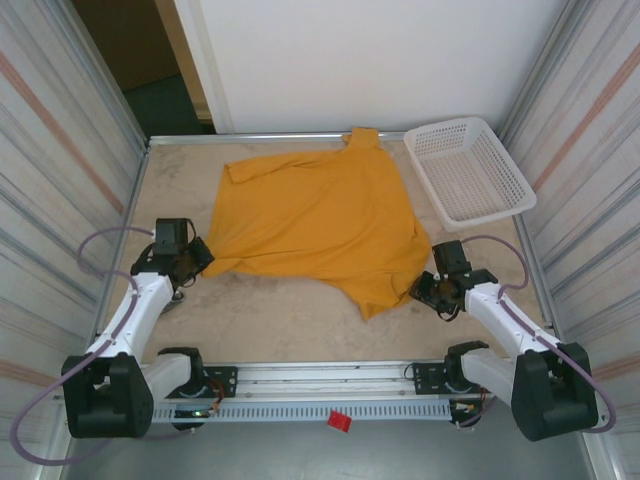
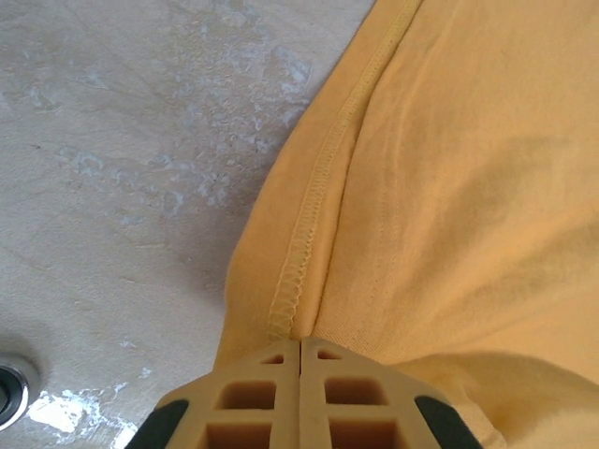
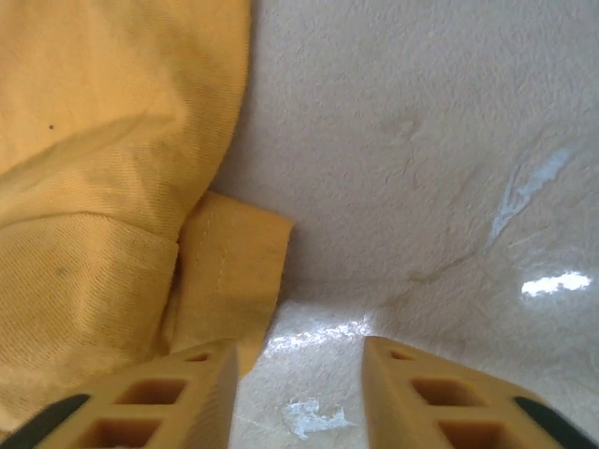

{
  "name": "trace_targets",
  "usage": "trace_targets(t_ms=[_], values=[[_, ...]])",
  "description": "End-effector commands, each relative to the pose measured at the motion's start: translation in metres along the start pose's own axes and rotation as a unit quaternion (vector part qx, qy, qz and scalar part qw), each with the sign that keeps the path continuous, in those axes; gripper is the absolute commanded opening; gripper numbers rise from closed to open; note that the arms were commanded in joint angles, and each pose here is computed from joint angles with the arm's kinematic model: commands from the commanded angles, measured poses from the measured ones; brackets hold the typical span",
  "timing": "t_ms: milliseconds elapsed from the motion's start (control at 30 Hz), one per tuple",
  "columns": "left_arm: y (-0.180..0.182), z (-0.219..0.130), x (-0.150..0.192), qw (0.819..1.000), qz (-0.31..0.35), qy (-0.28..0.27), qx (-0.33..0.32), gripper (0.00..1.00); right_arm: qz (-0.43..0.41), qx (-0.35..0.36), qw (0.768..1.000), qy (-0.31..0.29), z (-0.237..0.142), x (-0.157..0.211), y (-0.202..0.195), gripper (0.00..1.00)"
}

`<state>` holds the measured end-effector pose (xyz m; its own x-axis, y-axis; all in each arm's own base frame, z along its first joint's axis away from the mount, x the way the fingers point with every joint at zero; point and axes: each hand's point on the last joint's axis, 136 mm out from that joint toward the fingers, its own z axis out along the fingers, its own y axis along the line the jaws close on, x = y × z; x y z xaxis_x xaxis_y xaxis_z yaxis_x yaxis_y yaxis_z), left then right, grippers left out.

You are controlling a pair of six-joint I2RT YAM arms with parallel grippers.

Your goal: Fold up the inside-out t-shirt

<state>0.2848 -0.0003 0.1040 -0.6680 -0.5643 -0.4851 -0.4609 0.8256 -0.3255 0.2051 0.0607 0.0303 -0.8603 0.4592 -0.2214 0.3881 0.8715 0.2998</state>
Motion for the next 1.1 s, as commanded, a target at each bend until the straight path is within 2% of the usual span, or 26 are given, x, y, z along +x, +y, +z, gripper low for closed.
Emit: trace_targets(t_ms=[0, 133, 300, 333, 400, 433, 533, 700, 800, 1067], values=[[-0.008, -0.005, -0.015, 1.000, 0.006, -0.017, 0.012, 0.00, 0.014, -0.004, 1.000, -0.025, -0.001, -0.011, 0.002, 0.43], [-0.008, -0.004, -0.013, 1.000, 0.007, -0.014, 0.011, 0.00, 0.016, -0.014, 1.000, -0.019, 0.006, -0.017, 0.010, 0.42], [-0.008, -0.003, -0.012, 1.000, 0.005, -0.013, 0.012, 0.00, 0.019, -0.023, 1.000, -0.004, 0.019, -0.019, 0.017, 0.35], [-0.007, -0.003, -0.012, 1.000, 0.005, -0.013, 0.011, 0.00, 0.020, -0.024, 1.000, -0.002, 0.021, -0.019, 0.018, 0.31], [-0.007, -0.002, -0.012, 1.000, 0.005, -0.012, 0.011, 0.00, 0.016, -0.035, 0.999, 0.002, 0.018, -0.020, 0.023, 0.06], [-0.008, -0.003, -0.013, 1.000, 0.006, -0.012, 0.011, 0.00, 0.016, -0.038, 0.999, 0.002, 0.015, -0.019, 0.024, 0.00], [-0.010, -0.006, -0.017, 1.000, 0.005, -0.015, 0.020, 0.00, 0.016, -0.059, 0.998, -0.023, -0.015, -0.025, 0.030, 0.00], [-0.028, -0.028, -0.043, 0.998, 0.008, -0.039, 0.055, 0.00, 0.024, -0.115, 0.981, -0.155, -0.119, -0.064, 0.047, 0.00], [-0.039, -0.041, -0.057, 0.996, 0.014, -0.052, 0.070, 0.00, 0.018, -0.126, 0.972, -0.198, -0.165, -0.078, 0.053, 0.00], [-0.051, -0.053, -0.053, 0.995, -0.008, -0.028, 0.099, 0.00, 0.038, -0.153, 0.964, -0.212, -0.198, -0.069, 0.056, 0.00]])
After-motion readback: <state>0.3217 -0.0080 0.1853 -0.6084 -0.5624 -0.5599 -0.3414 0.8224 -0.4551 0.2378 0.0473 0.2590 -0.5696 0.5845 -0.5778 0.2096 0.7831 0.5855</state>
